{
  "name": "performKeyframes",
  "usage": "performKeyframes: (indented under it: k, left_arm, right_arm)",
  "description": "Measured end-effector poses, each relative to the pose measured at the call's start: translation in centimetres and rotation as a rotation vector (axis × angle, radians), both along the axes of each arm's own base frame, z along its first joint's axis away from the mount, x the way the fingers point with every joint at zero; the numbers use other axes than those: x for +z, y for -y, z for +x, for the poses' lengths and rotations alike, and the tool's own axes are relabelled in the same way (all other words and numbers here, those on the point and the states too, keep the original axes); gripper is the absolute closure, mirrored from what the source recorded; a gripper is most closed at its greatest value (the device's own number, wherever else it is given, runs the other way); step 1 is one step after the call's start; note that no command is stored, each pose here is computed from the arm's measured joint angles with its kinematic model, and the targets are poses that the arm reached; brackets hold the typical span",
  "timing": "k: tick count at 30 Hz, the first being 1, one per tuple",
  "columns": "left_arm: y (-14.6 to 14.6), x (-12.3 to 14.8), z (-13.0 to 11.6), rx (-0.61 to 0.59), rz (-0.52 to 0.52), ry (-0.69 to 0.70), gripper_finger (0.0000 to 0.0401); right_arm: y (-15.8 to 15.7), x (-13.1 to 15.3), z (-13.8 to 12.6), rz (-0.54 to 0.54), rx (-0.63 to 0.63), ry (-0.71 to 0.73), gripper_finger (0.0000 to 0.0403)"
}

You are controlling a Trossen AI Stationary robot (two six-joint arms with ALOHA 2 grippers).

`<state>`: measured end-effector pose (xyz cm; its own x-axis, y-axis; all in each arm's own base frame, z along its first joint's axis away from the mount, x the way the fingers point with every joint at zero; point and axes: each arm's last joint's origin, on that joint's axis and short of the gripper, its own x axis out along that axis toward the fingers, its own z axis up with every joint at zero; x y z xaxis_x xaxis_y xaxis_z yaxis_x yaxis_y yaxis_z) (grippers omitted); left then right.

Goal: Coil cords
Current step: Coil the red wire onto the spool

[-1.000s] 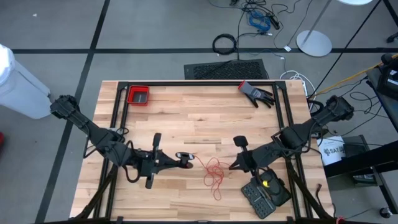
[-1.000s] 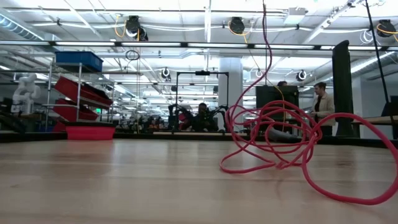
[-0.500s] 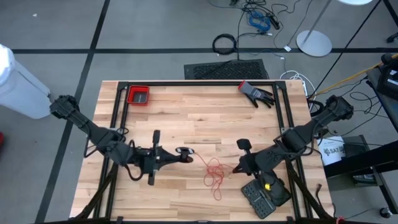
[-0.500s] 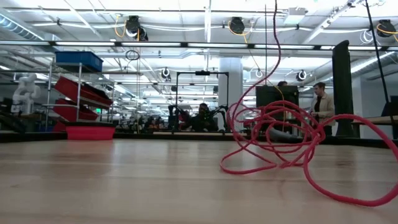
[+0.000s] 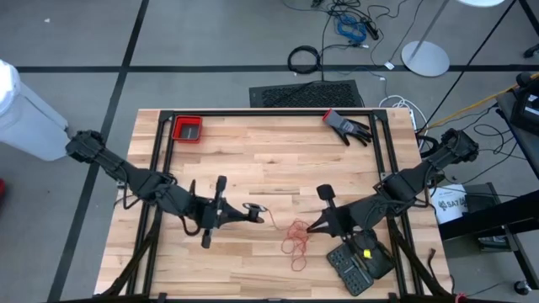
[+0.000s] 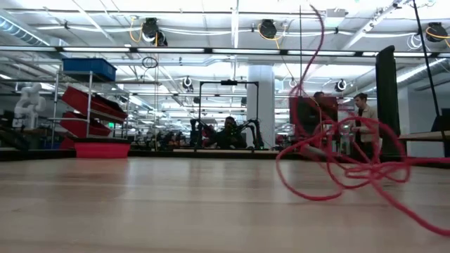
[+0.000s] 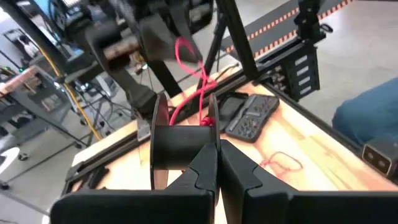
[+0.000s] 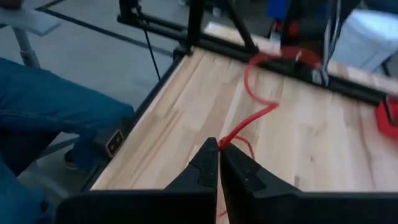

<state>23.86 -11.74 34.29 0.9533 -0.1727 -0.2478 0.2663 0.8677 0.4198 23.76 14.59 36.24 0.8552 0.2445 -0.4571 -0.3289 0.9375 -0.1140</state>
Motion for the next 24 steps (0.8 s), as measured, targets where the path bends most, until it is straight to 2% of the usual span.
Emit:
performKeyframes:
  k: [5, 10, 15, 24]
  left_arm:
    - [-0.8, -0.6, 0.4, 0.030, -0.019, -0.018, 0.0393]
    - [-0.7, -0.9, 0.9, -0.012, -0.039, -0.033, 0.0393]
    - [-1.0, -2.0, 2.0, -0.004, -0.042, -0.070, 0.0393]
    - [-0.9, -3.4, 5.0, -0.192, -0.126, -0.043, 0.0393]
  right_arm:
    - [-0.1, 0.4, 0.2, -0.007, 0.016, 0.046, 0.0403]
    - [-0.2, 0.6, 0.3, -0.016, 0.027, 0.076, 0.0403]
    - [-0.5, 1.2, 0.4, -0.027, 0.056, 0.145, 0.0403]
    - [-1.3, 1.9, 0.9, -0.080, 0.106, 0.270, 0.0403]
